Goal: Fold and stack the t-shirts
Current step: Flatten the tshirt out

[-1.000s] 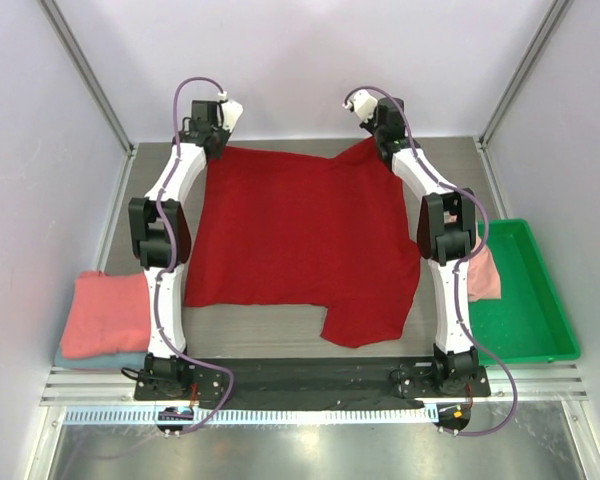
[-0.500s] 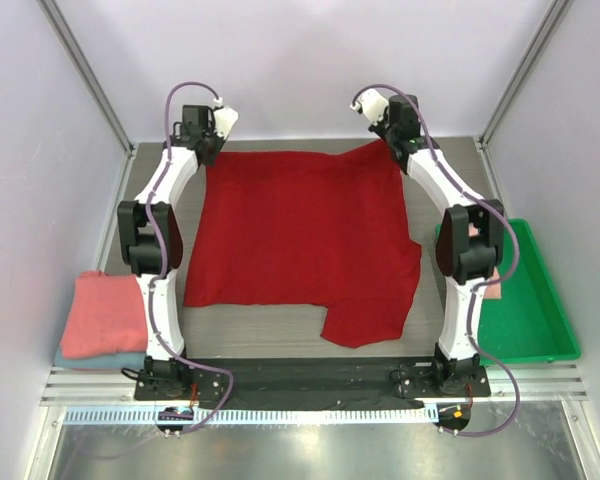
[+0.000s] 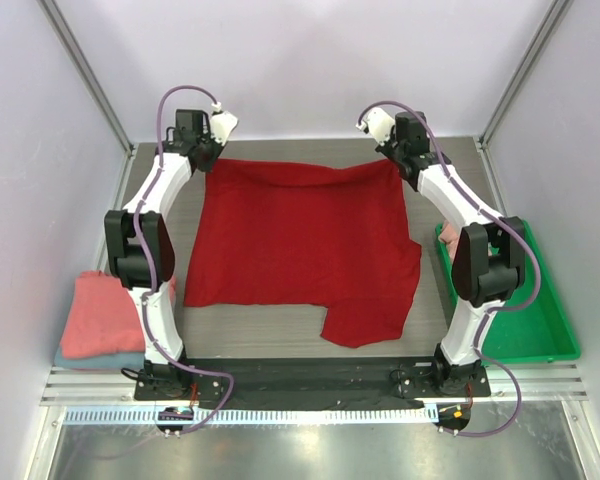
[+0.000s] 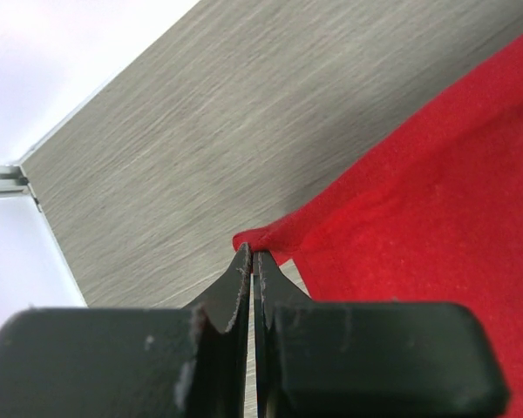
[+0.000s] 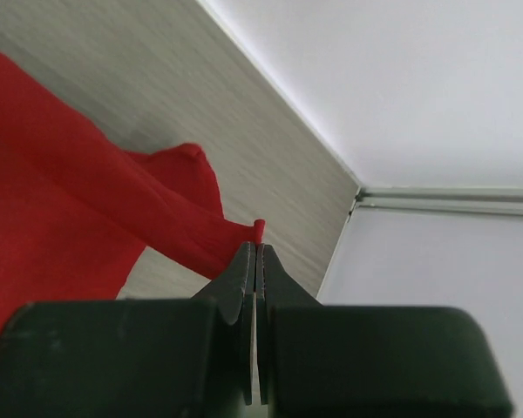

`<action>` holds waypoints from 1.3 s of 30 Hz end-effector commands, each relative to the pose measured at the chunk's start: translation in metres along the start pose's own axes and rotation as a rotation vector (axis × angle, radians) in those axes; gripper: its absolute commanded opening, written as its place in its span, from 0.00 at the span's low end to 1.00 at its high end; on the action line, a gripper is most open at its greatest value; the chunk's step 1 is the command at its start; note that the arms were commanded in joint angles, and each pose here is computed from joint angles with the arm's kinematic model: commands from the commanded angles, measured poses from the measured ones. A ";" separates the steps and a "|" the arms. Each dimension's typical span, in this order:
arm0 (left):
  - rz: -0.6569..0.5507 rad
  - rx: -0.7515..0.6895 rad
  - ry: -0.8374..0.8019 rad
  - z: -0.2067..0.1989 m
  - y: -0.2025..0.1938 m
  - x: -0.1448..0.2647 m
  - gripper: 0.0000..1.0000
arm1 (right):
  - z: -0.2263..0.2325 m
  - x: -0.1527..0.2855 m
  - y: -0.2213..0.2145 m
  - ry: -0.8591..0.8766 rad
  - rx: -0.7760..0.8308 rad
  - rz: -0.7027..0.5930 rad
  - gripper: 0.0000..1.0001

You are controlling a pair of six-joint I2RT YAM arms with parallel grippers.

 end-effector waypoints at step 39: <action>-0.164 0.018 0.283 0.086 0.082 0.024 0.00 | -0.101 -0.099 0.040 -0.226 -0.395 -0.181 0.01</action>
Point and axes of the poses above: each gripper's point midway between its finger pads, its own x axis back along the fingers, its own z axis along the line the jaws close on, y = z × x, the point moved 1 cm from there along x, back along the fingers, and after that the axes turned 2 degrees about -x, right-handed, at the moved point
